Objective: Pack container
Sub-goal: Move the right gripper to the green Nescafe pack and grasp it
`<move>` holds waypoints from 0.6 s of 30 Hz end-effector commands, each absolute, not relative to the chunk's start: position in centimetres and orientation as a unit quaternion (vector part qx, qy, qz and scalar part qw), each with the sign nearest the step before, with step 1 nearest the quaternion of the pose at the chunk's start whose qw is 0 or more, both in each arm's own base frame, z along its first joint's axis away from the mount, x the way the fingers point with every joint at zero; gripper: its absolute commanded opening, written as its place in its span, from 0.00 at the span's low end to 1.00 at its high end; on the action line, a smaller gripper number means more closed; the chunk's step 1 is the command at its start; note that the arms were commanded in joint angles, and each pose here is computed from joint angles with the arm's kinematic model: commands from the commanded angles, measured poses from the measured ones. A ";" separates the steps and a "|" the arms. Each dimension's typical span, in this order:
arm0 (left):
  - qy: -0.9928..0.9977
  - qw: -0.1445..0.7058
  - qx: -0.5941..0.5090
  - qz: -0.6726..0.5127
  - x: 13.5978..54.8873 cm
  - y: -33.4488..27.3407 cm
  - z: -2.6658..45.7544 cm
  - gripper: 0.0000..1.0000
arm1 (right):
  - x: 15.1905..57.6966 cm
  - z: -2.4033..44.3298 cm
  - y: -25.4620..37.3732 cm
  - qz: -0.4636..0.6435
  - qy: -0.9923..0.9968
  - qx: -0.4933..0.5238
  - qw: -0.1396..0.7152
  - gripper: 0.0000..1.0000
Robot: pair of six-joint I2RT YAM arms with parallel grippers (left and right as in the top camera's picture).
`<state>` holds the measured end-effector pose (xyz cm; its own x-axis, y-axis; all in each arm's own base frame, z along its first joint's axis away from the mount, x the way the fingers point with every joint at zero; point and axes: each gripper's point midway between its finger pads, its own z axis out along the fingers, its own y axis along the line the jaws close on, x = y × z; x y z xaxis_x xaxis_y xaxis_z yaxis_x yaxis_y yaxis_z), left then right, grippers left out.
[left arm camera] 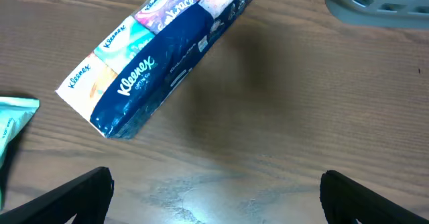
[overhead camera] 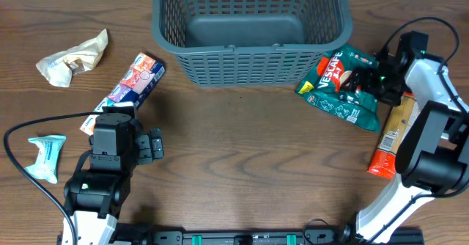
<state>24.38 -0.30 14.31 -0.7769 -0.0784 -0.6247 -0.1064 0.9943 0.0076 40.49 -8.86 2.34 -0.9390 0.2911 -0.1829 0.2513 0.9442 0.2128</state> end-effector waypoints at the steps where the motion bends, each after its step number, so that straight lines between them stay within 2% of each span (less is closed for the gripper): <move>1: 0.939 0.340 -0.048 0.030 24.7 0.0 15.2 0.98 | 37.7 -2.1 -8.5 0.078 0.985 0.138 0.062 0.99; 11: 0.939 0.340 -0.048 0.030 24.7 0.0 15.2 0.99 | 35.8 -5.3 -7.2 0.099 0.980 0.157 0.067 0.99; 12: 0.939 0.340 -0.048 0.030 24.7 0.0 15.2 0.99 | 35.8 -5.3 -7.2 0.099 0.980 0.157 0.066 0.96; 16: 0.939 0.340 -0.048 0.030 24.7 0.0 15.2 0.98 | 35.9 -5.3 -7.3 0.098 0.980 0.158 0.069 0.64; 18: 0.939 0.340 -0.048 0.030 24.7 0.0 15.2 0.99 | 36.0 -5.3 -7.3 0.098 0.980 0.160 0.070 0.58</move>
<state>24.38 -0.30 14.31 -0.7770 -0.0784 -0.6246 -0.1062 0.9943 0.0074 41.09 -6.96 1.05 -0.8940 0.3379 -0.2944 0.2268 0.9077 0.3531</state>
